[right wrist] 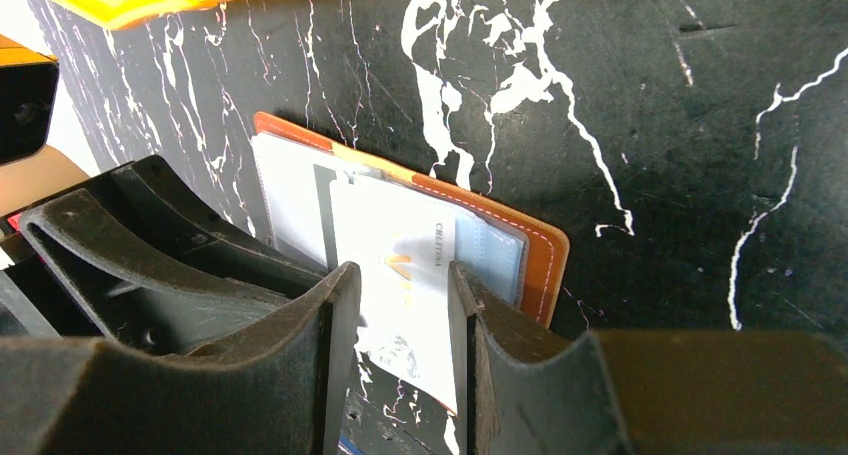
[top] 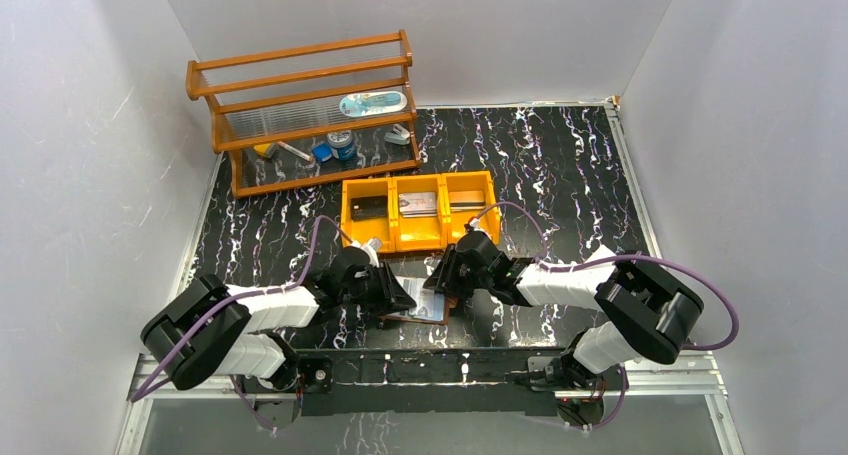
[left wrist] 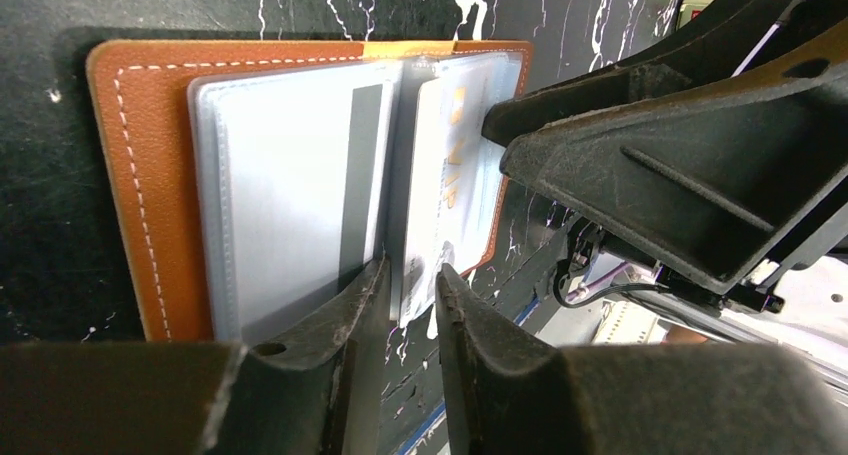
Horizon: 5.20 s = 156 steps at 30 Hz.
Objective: Take the credit cards out of the card holder
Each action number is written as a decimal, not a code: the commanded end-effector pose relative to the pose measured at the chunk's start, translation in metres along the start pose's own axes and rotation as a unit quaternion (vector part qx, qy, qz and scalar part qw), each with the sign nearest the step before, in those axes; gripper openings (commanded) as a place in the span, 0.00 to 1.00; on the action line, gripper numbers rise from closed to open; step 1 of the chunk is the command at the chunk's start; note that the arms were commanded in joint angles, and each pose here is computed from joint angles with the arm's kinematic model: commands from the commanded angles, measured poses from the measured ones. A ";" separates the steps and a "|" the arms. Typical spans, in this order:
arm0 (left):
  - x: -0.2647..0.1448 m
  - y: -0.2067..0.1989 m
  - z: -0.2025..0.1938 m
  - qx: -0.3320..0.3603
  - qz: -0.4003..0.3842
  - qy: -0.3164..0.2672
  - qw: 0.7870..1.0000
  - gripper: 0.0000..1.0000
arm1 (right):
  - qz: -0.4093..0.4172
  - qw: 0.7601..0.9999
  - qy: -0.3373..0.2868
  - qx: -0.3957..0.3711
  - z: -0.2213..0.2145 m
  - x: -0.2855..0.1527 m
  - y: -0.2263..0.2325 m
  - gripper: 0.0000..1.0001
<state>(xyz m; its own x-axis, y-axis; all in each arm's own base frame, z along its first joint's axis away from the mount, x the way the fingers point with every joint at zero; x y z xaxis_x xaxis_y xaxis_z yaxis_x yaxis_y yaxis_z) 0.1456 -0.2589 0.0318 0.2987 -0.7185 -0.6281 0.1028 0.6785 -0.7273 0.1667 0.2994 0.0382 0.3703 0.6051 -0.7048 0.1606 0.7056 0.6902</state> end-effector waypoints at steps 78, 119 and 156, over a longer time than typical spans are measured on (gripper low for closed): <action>-0.002 -0.024 0.008 0.045 -0.036 0.004 0.998 0.21 | -0.075 0.996 0.046 -0.004 -0.019 0.002 -0.037 0.50; -0.072 -0.005 0.042 0.080 0.105 -0.114 0.985 0.00 | 0.109 0.985 0.094 -0.095 -0.016 -0.005 0.088 0.51; -0.103 -0.059 0.057 0.092 -0.086 -0.098 0.987 0.00 | 0.168 0.980 -0.052 -0.097 0.028 -0.067 0.056 0.91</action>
<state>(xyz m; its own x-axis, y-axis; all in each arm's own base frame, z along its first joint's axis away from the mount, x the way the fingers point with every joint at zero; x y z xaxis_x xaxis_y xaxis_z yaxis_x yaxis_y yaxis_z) 0.1720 -0.1908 0.1258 0.5337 -0.6096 -0.5861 0.2016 0.7648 -0.6119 0.1712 0.2916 0.1128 0.4447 0.7517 -0.4870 -0.1385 0.5949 0.7918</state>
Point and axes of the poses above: each gripper's point midway between its finger pads, its own x axis out along the fingers, its own y axis along the line the jaws close on, z = x × y, the point moved 1 cm from there along -x, back along the fingers, and after that the axes turned 8 degrees about x, right-handed, at the moved point
